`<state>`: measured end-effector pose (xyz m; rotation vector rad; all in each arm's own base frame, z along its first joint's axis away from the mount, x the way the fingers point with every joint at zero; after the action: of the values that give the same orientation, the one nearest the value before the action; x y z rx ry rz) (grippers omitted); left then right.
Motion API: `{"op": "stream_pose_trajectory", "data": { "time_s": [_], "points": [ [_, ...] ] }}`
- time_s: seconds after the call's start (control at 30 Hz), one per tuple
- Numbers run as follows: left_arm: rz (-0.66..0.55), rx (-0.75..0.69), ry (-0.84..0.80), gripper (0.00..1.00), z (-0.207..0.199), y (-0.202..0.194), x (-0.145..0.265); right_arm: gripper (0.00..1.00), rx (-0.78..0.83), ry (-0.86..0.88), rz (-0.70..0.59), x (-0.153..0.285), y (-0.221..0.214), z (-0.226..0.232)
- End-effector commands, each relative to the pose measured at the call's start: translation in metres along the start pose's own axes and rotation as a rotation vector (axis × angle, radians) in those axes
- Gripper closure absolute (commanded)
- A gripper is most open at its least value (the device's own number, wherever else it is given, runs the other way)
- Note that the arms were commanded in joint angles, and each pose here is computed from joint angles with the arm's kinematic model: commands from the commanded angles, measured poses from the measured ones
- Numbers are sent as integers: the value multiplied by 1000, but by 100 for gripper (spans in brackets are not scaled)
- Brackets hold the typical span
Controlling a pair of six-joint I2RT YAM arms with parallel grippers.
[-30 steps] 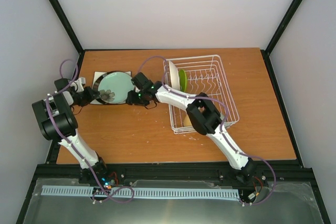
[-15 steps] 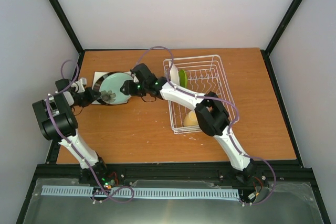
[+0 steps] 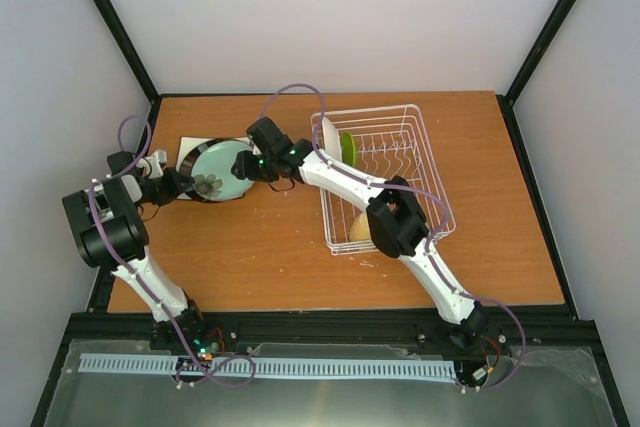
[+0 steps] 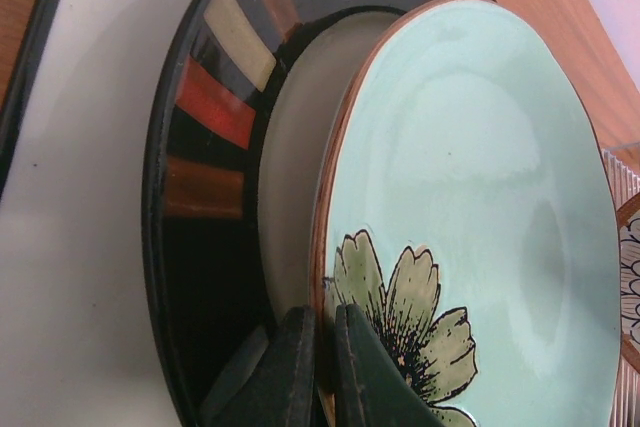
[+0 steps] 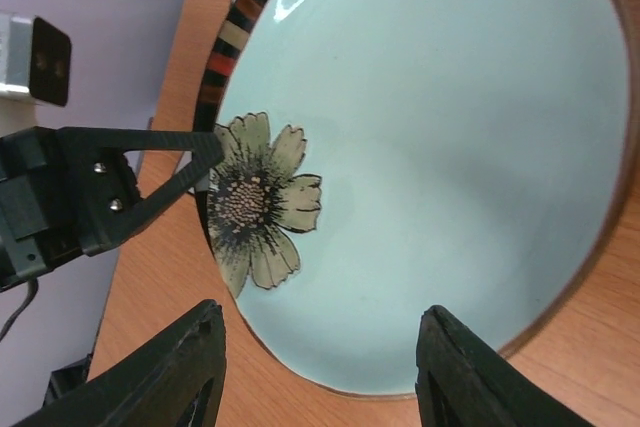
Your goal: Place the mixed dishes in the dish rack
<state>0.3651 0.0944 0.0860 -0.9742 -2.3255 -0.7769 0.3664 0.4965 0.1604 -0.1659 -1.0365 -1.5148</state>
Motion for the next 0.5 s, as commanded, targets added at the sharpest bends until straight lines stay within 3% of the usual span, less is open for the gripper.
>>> {"op": "stream_pose_trajectory", "data": {
  "time_s": [0.0, 0.47],
  "points": [
    [44, -60, -33, 99, -9, -8, -4, 47, -15, -104, 35, 0, -5, -18],
    [51, -64, -37, 99, -11, -13, -5, 47, -83, -169, 46, -19, -13, -46]
  ]
}}
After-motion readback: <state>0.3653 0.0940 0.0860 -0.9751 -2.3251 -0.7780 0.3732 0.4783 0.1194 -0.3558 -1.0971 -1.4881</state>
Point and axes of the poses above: each gripper's point midway between its finger pads, its own x axis back along the fingers, its own z axis along the line the jaws close on, y = z × x, the point moved 5 cm from there along x, back along the fingers, and after that the axes turned 7 degrees about x, right-handed, at the moved point
